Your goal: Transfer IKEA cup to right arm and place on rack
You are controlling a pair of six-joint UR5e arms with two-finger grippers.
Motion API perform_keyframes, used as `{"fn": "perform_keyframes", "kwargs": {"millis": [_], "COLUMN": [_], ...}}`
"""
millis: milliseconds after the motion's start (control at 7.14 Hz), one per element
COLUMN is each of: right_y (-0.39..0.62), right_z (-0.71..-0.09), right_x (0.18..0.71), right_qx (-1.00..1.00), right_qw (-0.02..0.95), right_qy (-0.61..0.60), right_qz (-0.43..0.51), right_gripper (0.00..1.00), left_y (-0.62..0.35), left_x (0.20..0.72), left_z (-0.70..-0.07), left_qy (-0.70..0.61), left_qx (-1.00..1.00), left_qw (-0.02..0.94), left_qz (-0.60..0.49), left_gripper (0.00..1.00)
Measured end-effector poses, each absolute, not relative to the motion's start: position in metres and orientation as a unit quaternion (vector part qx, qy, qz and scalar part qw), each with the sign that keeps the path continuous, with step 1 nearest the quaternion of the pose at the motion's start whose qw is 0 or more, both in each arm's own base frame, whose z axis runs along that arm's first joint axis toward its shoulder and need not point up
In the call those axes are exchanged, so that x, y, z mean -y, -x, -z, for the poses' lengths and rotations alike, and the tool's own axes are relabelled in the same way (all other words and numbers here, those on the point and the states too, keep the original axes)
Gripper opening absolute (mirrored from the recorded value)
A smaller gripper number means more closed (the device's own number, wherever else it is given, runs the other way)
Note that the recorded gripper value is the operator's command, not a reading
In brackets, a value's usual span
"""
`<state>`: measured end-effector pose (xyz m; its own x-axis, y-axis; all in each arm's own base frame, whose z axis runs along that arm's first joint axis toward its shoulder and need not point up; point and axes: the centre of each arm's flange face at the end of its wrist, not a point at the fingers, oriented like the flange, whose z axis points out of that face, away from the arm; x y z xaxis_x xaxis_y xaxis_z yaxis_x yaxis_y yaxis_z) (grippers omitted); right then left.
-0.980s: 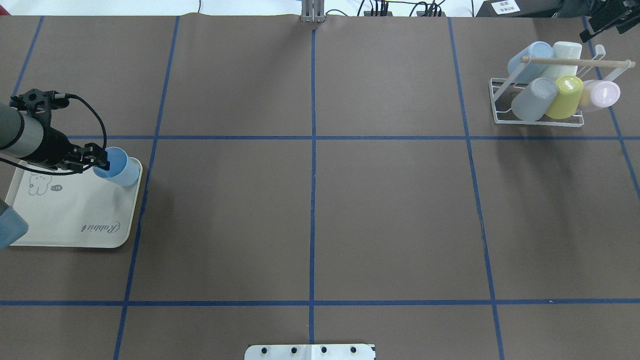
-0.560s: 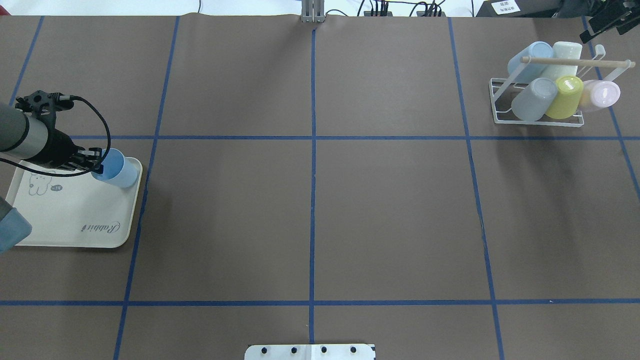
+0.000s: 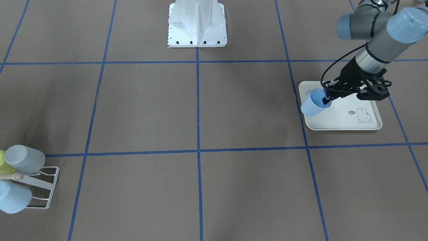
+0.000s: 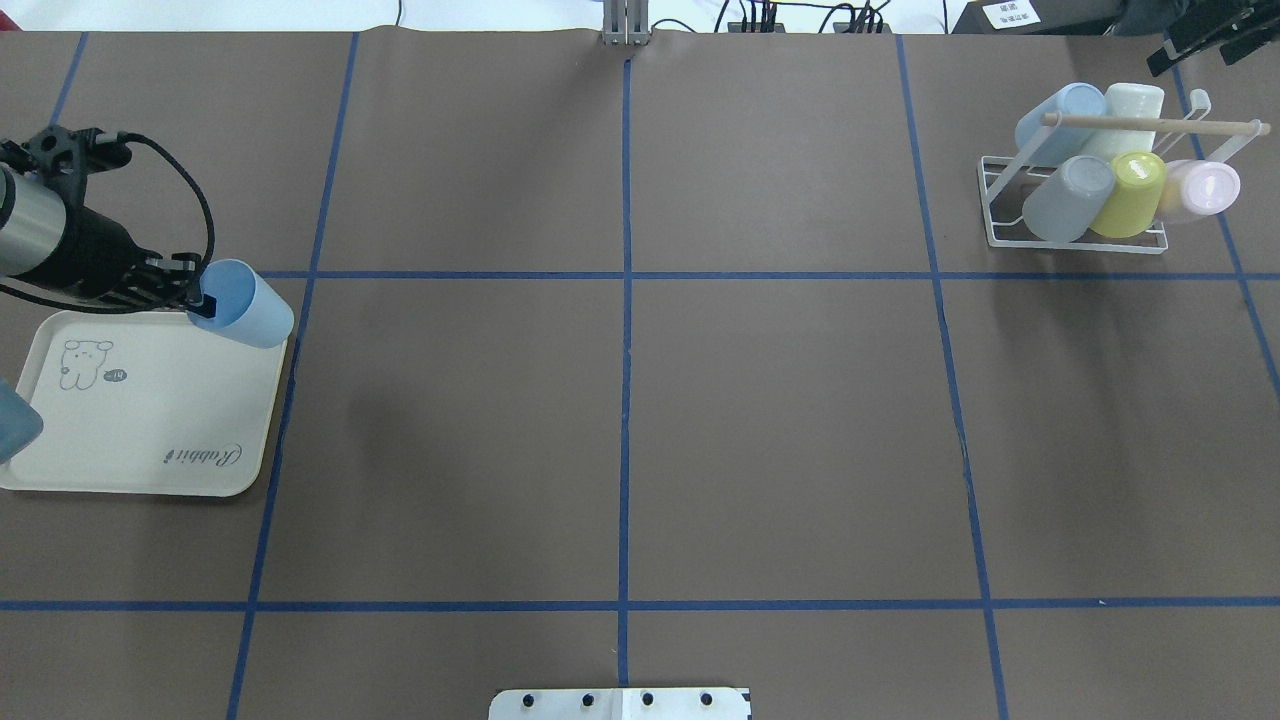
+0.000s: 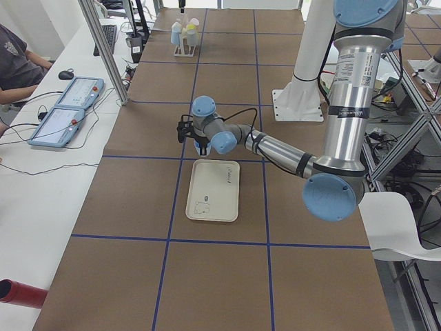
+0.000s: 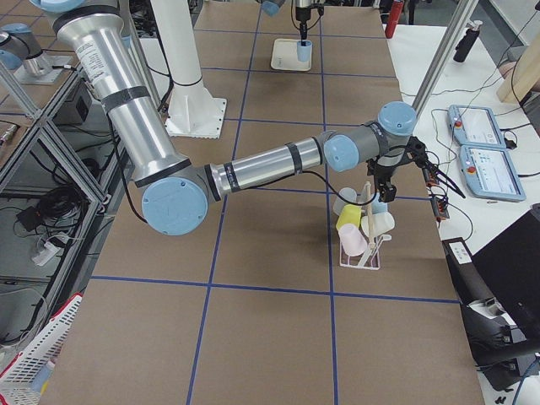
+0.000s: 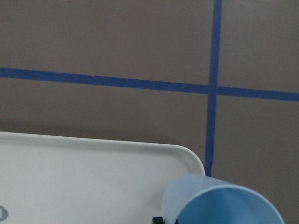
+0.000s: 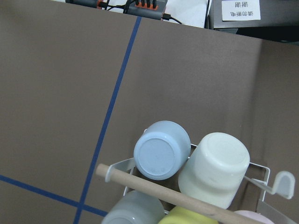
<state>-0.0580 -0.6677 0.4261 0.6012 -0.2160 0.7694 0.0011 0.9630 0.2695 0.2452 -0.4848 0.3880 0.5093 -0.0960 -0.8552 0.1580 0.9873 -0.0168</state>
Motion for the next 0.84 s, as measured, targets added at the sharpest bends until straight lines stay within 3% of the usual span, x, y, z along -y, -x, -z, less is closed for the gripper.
{"fn": "perform_keyframes", "kwargs": {"millis": [420, 840], "right_y": [0.086, 0.158], "right_z": [-0.344, -0.248], "right_x": [0.633, 0.564], "right_qx": [0.488, 0.538], "right_qw": [0.866, 0.836], "right_qy": [-0.102, -0.075], "right_qz": [-0.024, -0.078], "right_gripper": [0.99, 0.99], "left_y": [-0.261, -0.285], "left_x": [0.502, 0.487], "left_z": [-0.261, -0.166], "left_qy": [0.009, 0.077], "left_qx": [-0.558, -0.629], "left_qw": [0.809, 0.730], "left_qz": [0.186, 0.255], "left_gripper": [0.00, 0.00]}}
